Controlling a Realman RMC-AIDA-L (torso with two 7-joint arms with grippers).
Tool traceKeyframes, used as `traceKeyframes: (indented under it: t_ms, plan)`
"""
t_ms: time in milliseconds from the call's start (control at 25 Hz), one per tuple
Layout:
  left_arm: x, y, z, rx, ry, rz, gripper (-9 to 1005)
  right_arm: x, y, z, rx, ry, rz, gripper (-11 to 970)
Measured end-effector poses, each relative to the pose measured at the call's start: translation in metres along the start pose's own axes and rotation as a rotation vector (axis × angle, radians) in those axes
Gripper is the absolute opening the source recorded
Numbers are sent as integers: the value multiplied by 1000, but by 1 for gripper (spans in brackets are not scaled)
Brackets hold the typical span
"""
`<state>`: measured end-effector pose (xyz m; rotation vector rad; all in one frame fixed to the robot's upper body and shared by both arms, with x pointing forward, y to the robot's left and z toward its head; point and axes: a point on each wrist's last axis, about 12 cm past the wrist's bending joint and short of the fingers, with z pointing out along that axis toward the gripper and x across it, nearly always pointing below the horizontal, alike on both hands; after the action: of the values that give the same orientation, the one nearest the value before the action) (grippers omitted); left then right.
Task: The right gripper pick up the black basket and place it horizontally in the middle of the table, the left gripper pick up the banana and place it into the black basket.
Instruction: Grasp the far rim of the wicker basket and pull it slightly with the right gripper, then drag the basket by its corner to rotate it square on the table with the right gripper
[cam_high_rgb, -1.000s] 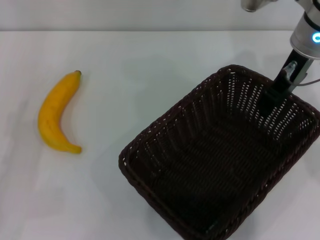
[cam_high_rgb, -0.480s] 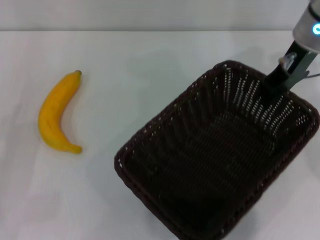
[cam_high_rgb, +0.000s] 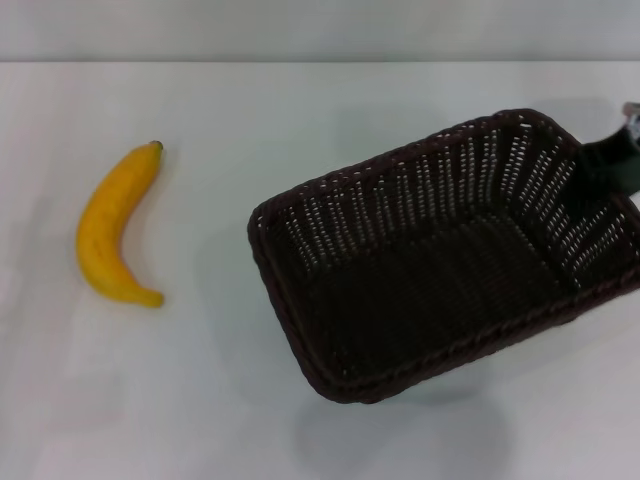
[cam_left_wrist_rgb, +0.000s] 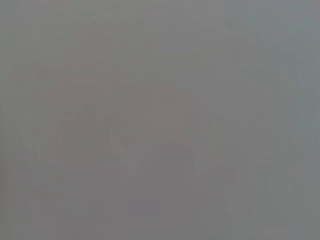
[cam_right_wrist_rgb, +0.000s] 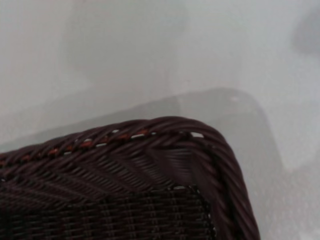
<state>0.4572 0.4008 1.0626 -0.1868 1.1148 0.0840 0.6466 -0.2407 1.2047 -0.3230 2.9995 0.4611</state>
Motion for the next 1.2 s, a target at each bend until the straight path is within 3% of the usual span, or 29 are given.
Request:
traceKeyframes:
  t_ms: [320, 600, 800, 1000, 1200]
  plan:
    - [3, -3, 17, 21, 12, -4, 863, 37, -26, 2, -94, -86, 181, 139]
    - [2, -5, 32, 37, 4, -5, 863, 51, -36, 5, -133, -155, 283, 138]
    - [3, -6, 41, 43, 8, -5, 863, 49, -31, 9, -122, -133, 301, 136]
    - [4, -6, 46, 42, 18, -5, 863, 42, -16, 13, -78, -115, 263, 135]
    - [6, -6, 50, 38, 32, -5, 863, 35, -12, 8, -76, -136, 236, 132]
